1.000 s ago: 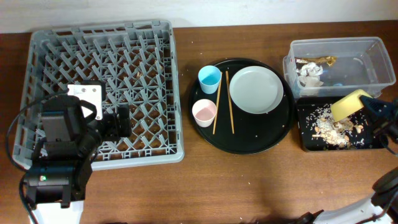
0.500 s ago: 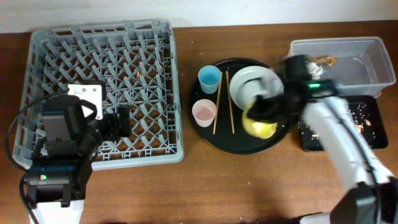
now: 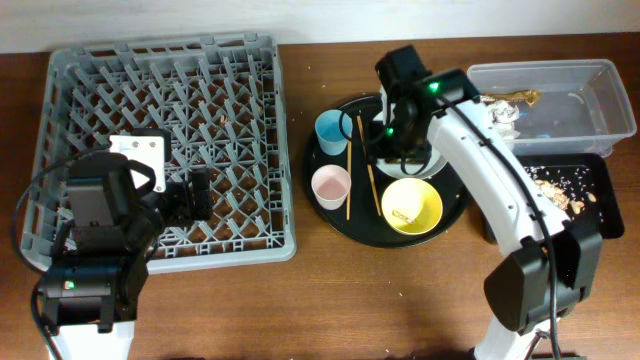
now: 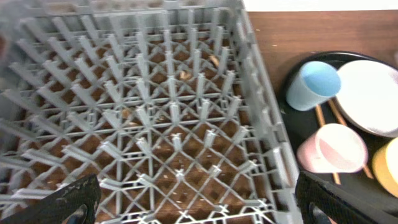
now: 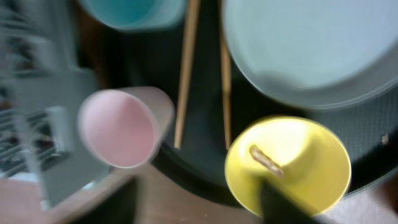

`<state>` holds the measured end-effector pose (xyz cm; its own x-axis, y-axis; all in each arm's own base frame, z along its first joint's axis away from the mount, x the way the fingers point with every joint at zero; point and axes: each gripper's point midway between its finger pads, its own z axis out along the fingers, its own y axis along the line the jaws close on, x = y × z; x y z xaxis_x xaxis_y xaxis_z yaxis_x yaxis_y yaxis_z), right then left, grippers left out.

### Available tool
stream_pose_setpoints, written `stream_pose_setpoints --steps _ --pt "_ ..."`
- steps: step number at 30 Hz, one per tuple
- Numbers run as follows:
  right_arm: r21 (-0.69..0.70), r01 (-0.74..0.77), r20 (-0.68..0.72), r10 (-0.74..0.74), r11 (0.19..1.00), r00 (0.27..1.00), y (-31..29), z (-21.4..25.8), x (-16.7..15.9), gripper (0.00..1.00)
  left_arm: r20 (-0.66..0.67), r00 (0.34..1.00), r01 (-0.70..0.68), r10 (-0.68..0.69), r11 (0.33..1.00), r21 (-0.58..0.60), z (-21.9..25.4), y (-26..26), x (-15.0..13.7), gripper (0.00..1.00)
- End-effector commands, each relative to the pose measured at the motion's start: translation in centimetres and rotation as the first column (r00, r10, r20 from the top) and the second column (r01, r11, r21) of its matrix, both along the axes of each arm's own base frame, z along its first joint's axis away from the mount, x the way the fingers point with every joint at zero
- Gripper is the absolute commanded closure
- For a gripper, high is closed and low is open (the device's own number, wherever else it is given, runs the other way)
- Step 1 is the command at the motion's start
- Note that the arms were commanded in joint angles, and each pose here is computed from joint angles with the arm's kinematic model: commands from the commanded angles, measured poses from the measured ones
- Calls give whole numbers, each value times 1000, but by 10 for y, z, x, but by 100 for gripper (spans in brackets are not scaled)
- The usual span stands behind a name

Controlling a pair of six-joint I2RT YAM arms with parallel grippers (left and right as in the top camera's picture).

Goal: Sort waste into correct bins and load items into the dishwasher rack

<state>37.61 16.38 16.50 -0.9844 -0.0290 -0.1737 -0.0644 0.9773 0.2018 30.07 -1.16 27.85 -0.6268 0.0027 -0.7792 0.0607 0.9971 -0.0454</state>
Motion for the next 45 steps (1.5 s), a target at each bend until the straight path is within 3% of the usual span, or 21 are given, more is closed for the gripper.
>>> stream_pose_setpoints --steps 1,4,8,9,10,11,13,15,17,18,19,21,23,27,35,36,38,39,40,42,45 --pt "58 -77 34 75 995 997 30 2 6 28 58 983 182 -176 977 -116 16 -36 -1 0" --pt "21 -128 -65 129 992 990 54 -48 2 31 61 970 242 -235 957 -162 17 -49 -4 3" --pt "-24 -144 -195 137 989 971 56 -94 -9 51 -138 965 191 -225 957 -220 -34 -49 9 11" --pt "-38 -144 -190 134 989 973 53 -95 -8 57 -178 961 163 -210 956 -243 -44 -49 14 20" --pt "-46 -144 -192 133 988 972 53 -96 -8 68 -218 956 134 -195 955 -265 -55 -49 18 26" --pt "-49 -145 -192 133 988 972 52 -96 -8 96 -260 949 98 -176 953 -288 -66 -49 22 32" --pt "12 -137 -195 137 990 971 57 -83 -11 96 -288 946 56 -151 948 -314 -73 -49 27 29" --pt "200 -157 -112 182 967 977 62 -26 -8 96 -247 941 112 -230 903 -414 -62 -67 28 14" --pt "358 -157 23 159 920 987 46 45 -7 96 -123 902 267 -413 761 -592 -34 -105 26 2" --pt "529 -248 144 203 812 969 43 89 -5 96 -14 840 370 -542 591 -717 -14 -130 28 1" --pt "605 -303 192 234 736 953 48 103 -6 96 36 798 409 -601 498 -765 -8 -140 28 1" --pt "703 -430 315 294 567 903 59 119 -9 96 207 635 492 -744 182 -851 4 -156 23 1" --pt "701 -474 357 313 533 880 69 111 -8 96 226 599 451 -769 91 -888 -8 -157 27 1" --pt "724 -540 386 397 429 833 106 106 -26 96 226 595 441 -771 78 -894 -12 -157 29 1" --pt "749 -513 333 432 418 838 134 75 -21 96 220 597 432 -771 78 -899 -12 -157 29 43" --pt "748 -513 332 432 421 839 134 75 -21 91 223 596 437 -771 79 -896 -12 -157 29 55" --pt "748 -513 332 431 422 839 134 75 -20 59 235 591 455 -771 79 -887 -11 -157 31 59" --pt "747 -513 333 430 423 840 133 75 -20 53 240 589 462 -771 79 -883 -10 -157 32 60" --pt "739 -489 317 401 463 859 124 73 -11 46 253 587 482 -769 81 -872 -5 -156 36 61" --pt "615 -371 266 260 696 928 79 55 25 43 269 619 512 -738 120 -850 5 -141 52 61" --pt "412 -232 266 127 881 956 16 52 41 34 252 741 513 -622 284 -810 17 -123 82 62"
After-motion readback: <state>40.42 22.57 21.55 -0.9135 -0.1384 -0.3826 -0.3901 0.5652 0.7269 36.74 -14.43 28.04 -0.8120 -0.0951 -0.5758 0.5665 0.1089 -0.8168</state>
